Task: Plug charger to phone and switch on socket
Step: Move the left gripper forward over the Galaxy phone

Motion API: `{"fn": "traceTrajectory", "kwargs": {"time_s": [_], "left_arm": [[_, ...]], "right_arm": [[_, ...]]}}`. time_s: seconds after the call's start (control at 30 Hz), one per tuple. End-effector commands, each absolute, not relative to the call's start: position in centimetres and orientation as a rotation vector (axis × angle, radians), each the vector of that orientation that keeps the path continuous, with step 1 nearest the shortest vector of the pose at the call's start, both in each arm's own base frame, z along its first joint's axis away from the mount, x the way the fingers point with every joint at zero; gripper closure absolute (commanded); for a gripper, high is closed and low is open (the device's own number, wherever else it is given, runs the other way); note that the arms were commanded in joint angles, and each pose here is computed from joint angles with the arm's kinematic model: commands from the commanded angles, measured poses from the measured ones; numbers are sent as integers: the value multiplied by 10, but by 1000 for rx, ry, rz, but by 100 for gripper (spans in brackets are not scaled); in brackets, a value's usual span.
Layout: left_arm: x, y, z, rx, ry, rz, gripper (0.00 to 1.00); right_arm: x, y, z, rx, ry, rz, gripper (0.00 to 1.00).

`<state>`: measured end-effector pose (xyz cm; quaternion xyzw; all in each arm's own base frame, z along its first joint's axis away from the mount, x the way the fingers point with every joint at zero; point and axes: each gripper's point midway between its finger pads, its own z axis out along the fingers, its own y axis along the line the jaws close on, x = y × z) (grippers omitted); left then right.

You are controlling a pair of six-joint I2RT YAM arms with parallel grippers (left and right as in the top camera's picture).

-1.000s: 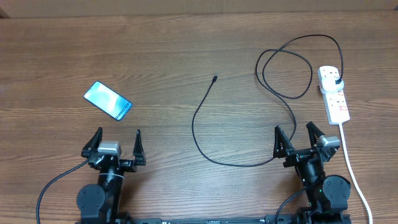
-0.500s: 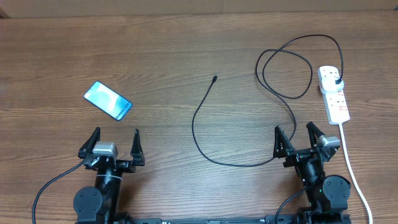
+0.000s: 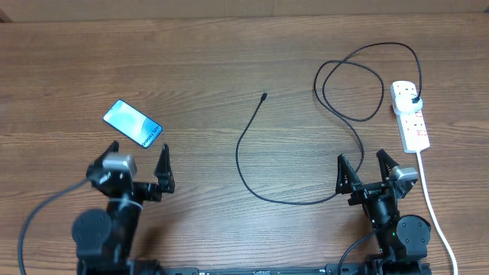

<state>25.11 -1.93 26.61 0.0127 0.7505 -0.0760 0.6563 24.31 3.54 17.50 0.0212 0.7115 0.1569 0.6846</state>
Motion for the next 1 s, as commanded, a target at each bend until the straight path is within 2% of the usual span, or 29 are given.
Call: {"fn": "traceTrajectory", "kwargs": {"time_s": [0.0,0.43,0.97], "left_arm": [[262,-33,295,70,1742,-253,1],[299,-35,323,2,2257,-332,0],[308,-44,235,-133,2690,-456,0]], "right_arm": [[244,33,172,57,1592,339,0],[244,33,172,57,1592,340,0],[244,33,172,57,1592,340,0]]}}
